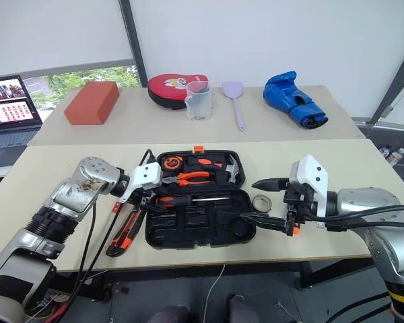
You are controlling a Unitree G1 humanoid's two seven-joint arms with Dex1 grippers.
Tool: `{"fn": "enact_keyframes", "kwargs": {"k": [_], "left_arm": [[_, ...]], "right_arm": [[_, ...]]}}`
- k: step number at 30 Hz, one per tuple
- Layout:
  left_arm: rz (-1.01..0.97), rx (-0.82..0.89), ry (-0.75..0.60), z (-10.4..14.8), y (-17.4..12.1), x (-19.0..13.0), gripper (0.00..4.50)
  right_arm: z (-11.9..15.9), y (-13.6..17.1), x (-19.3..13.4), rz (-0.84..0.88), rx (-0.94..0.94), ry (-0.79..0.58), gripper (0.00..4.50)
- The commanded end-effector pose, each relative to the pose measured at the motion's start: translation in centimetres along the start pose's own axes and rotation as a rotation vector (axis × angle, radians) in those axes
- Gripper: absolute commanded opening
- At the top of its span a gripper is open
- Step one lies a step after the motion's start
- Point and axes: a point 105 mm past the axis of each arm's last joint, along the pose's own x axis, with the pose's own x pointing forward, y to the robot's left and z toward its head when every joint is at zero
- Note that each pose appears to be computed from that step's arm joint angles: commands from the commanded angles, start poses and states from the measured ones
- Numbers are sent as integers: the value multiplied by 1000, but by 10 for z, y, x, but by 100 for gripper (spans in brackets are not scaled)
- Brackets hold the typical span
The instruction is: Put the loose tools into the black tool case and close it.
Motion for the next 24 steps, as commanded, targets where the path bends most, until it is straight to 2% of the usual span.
{"fn": "enact_keyframes", "kwargs": {"k": [1, 5, 8, 16, 18, 24], "left_arm": [[78, 51, -35, 18, 13, -12, 446], [94, 24, -87, 31, 16, -16, 446], [93, 36, -95, 36, 18, -14, 369], [73, 63, -47, 27, 20, 2, 61], [62, 61, -28, 25, 19, 9, 5], [81, 123, 81, 9, 23, 30, 5]], "right_arm": [[12, -3, -3, -16, -46, -36, 450], [11, -2, -3, -14, -45, -36, 450], [10, -3, -3, -15, -47, -34, 450], [10, -5, -3, -24, -53, -34, 450], [9, -5, -3, -29, -52, -34, 450], [8, -4, -5, -41, -40, -34, 450]]}}
